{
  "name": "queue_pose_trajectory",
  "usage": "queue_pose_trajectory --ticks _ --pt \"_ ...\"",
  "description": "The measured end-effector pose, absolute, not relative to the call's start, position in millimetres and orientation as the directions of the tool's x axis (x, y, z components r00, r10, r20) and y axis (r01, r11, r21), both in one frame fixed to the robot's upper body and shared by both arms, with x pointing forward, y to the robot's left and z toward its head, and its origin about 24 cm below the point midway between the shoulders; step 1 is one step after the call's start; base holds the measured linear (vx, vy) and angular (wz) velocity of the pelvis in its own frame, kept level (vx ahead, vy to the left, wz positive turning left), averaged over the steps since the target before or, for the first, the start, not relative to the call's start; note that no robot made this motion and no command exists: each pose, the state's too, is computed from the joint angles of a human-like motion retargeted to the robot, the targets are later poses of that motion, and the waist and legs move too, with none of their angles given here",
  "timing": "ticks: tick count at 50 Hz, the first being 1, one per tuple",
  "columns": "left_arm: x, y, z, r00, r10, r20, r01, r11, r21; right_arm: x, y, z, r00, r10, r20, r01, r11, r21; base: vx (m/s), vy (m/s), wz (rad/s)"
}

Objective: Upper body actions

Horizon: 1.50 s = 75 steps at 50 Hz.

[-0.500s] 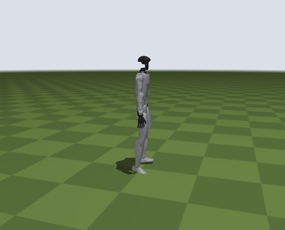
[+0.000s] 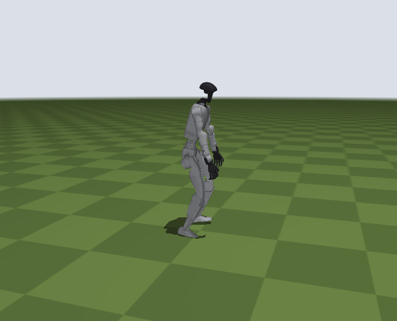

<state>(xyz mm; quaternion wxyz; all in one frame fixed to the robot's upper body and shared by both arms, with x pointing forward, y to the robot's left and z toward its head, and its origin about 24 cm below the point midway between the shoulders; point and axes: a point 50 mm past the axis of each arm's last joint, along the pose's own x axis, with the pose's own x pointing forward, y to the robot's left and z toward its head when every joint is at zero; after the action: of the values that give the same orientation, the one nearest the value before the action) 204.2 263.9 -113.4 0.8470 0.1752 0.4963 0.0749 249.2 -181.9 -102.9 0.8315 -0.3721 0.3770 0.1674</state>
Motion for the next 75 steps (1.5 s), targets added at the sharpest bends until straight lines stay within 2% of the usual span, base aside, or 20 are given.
queue_pose_trajectory --ticks 10,15,20,24,31,35,38,46,48,52,57,62,68,72,75 --pt "192.0 268.5 -118.1 0.458 0.31 -0.833 0.053 0.926 0.374 246.0 -190.8 -103.7 0.664 -0.028 -0.747 -0.556 0.65 -0.518 -0.01 -0.01 -0.01" --pt "162.3 259.3 -135.1 0.398 0.292 -0.87 0.078 0.934 0.349 214.7 -199.0 -122.5 0.598 -0.05 -0.8 -0.545 0.707 -0.451 0.09 0.0 0.06" --pt "115.3 233.7 -158.1 0.327 0.221 -0.919 0.023 0.97 0.241 166.2 -208.4 -143.2 0.555 -0.076 -0.828 -0.488 0.777 -0.398 0.15 0.01 0.35" --pt "62.8 223.5 -171.0 0.206 0.166 -0.965 0.036 0.984 0.177 113.3 -215.6 -160.2 0.444 -0.132 -0.886 -0.504 0.781 -0.369 0.27 0.01 0.33" --pt "-22.4 212.8 -175.9 -0.079 0.171 -0.982 0.129 0.979 0.16 7.2 -226.1 -171.7 0.051 -0.245 -0.968 -0.578 0.783 -0.228 0.24 -0.01 -0.04" --pt "-38.6 198.5 -176.1 -0.134 0.126 -0.983 0.03 0.992 0.123 -14.0 -221.2 -172.0 0.014 -0.175 -0.985 -0.509 0.846 -0.157 0.0 0.0 0.0" --pt "-46.9 196.6 -176.0 -0.15 0.139 -0.979 0.038 0.99 0.135 -20.0 -215.0 -172.5 0.047 -0.167 -0.985 -0.471 0.866 -0.169 0.13 0.0 0.16" --pt "-35.4 221.8 -173.6 -0.107 0.23 -0.967 0.326 0.927 0.184 3.9 -204.0 -175.0 0.084 -0.089 -0.992 -0.471 0.874 -0.119 0.05 0.01 0.03" --pt "-28.0 223.4 -174.0 -0.099 0.215 -0.972 0.329 0.929 0.172 14.9 -203.0 -175.4 0.086 -0.074 -0.994 -0.487 0.867 -0.107 0.06 0.04 0.01" --pt "-7.1 217.0 -176.5 -0.055 0.137 -0.989 0.217 0.968 0.122 41.3 -201.2 -175.8 0.072 -0.064 -0.995 -0.553 0.828 -0.094 0.07 0.08 -0.02" --pt "18.9 208.3 -177.9 0.028 0.082 -0.996 0.082 0.993 0.084 76.4 -196.6 -172.6 0.195 -0.037 -0.98 -0.613 0.776 -0.151 0.07 0.1 0.12" --pt "37.3 217.0 -175.6 0.083 0.158 -0.984 0.185 0.968 0.171 94.0 -191.5 -169.8 0.281 -0.02 -0.959 -0.612 0.766 -0.196 0.06 0.13 0.15" --pt "38.1 222.4 -174.3 0.075 0.196 -0.978 0.353 0.912 0.21 90.7 -186.3 -171.0 0.27 0.014 -0.963 -0.614 0.773 -0.161 0.04 0.15 0.15" --pt "26.2 218.0 -175.6 0.019 0.172 -0.985 0.37 0.914 0.166 80.9 -186.2 -172.9 0.239 0.013 -0.971 -0.635 0.759 -0.146 0.0 0.15 -0.04" --pt "13.6 211.1 -177.0 -0.032 0.141 -0.99 0.316 0.941 0.123 71.2 -189.1 -174.3 0.212 -0.013 -0.977 -0.661 0.734 -0.153 -0.01 0.19 -0.21"
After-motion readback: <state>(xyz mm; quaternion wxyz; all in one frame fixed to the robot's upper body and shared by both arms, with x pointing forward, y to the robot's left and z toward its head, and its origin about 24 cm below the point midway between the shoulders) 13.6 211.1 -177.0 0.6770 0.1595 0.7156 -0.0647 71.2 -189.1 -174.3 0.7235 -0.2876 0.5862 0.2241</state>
